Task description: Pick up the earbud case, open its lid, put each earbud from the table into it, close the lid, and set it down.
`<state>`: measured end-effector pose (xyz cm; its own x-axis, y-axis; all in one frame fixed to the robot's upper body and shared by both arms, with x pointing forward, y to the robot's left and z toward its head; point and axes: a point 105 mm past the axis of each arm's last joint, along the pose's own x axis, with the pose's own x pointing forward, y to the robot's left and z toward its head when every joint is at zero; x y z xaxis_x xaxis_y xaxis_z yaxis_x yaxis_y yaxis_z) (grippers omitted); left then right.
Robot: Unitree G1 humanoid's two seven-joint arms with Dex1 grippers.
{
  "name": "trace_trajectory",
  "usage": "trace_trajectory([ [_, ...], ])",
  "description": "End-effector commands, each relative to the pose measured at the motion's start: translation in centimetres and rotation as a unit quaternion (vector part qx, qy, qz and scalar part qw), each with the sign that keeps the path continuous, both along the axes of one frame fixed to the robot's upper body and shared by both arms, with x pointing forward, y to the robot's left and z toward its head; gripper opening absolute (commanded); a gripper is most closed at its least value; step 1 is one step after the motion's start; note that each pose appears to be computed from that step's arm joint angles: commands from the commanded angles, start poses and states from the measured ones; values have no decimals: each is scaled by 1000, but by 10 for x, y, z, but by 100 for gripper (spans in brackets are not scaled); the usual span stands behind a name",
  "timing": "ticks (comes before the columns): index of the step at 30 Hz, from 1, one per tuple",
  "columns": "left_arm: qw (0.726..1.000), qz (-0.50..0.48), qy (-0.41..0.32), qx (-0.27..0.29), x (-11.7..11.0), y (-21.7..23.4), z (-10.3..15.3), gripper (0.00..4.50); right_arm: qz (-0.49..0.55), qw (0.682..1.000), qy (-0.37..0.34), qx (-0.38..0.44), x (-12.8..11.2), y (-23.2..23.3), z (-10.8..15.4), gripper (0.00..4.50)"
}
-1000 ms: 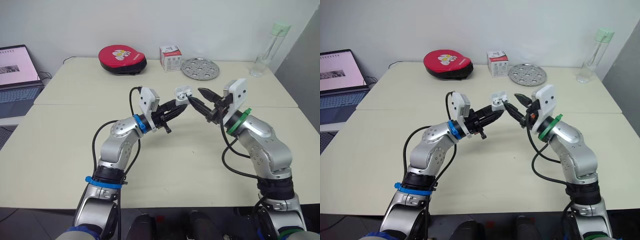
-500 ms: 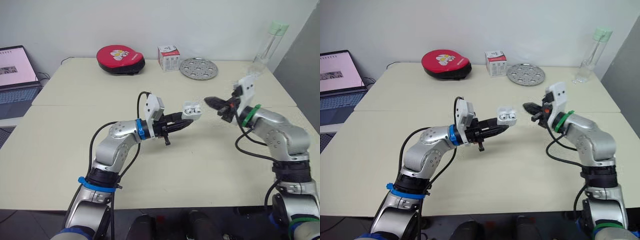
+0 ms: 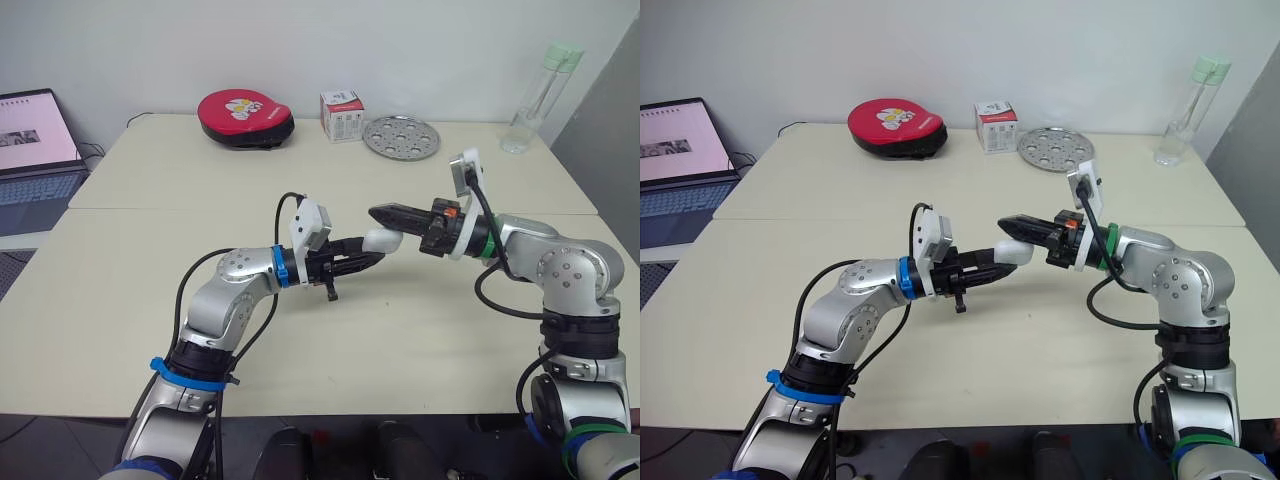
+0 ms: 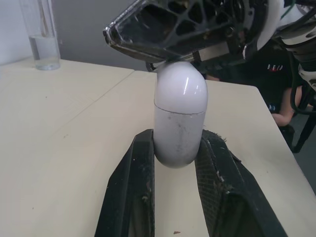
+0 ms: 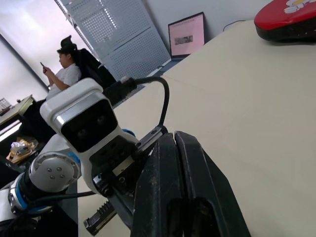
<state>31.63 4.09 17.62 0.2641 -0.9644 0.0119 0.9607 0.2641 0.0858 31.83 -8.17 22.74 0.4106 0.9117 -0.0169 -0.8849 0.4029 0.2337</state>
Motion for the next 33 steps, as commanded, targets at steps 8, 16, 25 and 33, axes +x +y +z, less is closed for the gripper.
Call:
trace_trajectory([
  [8,969,86,224,-56,8,-2,-17,77,-51,969,-221,-95,-11,-35,15,62],
  [16,877,195,433,-70,27,-12,-62,77,-3,941,-254,-224,-33,-58,-41,319],
  [25,841,230,488,-30,28,-2,-91,204,-32,949,-241,-199,-26,-61,-46,450],
  [33,886,263,376,73,5,96,-80,446,-40,945,-249,-208,-19,-69,-43,450],
])
